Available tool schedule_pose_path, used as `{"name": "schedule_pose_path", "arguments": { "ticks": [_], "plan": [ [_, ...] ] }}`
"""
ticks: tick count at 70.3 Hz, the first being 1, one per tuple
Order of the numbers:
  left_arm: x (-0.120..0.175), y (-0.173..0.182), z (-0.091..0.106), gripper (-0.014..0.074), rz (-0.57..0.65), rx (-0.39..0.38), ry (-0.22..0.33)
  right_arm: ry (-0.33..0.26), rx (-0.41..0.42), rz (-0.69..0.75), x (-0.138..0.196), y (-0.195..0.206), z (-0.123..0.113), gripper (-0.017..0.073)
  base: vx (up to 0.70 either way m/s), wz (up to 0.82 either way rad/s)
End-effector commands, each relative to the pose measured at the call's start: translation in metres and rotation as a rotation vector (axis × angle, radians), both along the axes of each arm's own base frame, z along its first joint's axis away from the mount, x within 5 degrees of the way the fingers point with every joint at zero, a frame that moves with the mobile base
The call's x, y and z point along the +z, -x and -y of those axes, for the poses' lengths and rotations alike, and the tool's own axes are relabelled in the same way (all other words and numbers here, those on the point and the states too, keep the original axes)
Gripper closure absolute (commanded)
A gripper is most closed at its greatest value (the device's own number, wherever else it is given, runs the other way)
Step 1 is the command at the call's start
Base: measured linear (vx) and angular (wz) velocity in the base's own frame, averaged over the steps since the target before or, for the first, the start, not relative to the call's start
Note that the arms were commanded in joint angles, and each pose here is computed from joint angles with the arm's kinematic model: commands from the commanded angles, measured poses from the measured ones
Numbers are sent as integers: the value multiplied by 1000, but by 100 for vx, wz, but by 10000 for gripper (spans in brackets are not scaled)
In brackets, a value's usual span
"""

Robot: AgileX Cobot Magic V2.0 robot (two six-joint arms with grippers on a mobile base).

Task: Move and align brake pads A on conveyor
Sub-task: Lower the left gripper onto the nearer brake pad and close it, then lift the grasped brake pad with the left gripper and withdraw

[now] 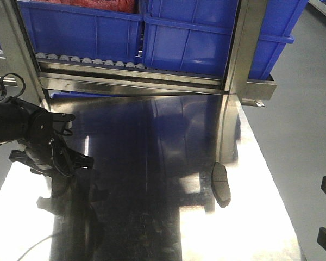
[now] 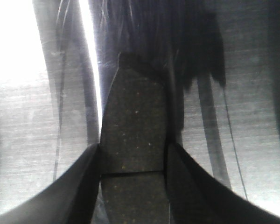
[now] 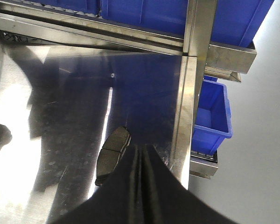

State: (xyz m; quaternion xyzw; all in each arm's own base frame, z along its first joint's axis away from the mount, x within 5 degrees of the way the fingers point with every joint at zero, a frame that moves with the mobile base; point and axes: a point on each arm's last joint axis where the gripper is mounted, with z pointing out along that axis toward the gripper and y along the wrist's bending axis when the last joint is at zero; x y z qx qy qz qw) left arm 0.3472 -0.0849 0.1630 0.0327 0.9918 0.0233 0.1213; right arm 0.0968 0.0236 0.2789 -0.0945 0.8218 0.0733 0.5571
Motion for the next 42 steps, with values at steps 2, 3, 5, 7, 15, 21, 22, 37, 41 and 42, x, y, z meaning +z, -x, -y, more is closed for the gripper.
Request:
{"name": "schedule_pose_path", "arguments": {
  "ticks": [2, 3, 5, 7, 15, 21, 22, 37, 41, 42],
  "plan": [
    [18, -1, 1, 454, 49, 3, 14, -10, -7, 97, 15, -3, 0, 566, 0, 0],
    [18, -1, 1, 458, 49, 3, 14, -10, -7, 97, 15, -3, 0, 566, 0, 0],
    [19, -1, 1, 463, 51, 3, 15, -10, -7, 97, 15, -3, 0, 566, 0, 0],
    [19, -1, 1, 466, 54, 3, 16, -10, -7, 97, 15, -3, 0, 566, 0, 0],
    [28, 1, 0, 468, 79, 1, 23, -10, -7, 97, 15, -3, 0, 566, 0, 0],
    [37, 7, -1, 468, 128, -4, 39, -10, -7, 97, 15, -3, 0, 566, 0, 0],
    [38, 8, -1, 468, 139, -5, 43, -10, -7, 97, 15, -3, 0, 566, 0, 0],
    [65, 39, -8, 467, 287, -23, 92, -10, -7, 97, 15, -3, 0, 566, 0, 0],
    [72, 50, -11, 467, 323, -26, 104, -10, -7, 97, 15, -3, 0, 566, 0, 0],
    [74, 52, -11, 467, 332, -27, 107, -10, -7, 97, 15, -3, 0, 566, 0, 0]
  ]
}}
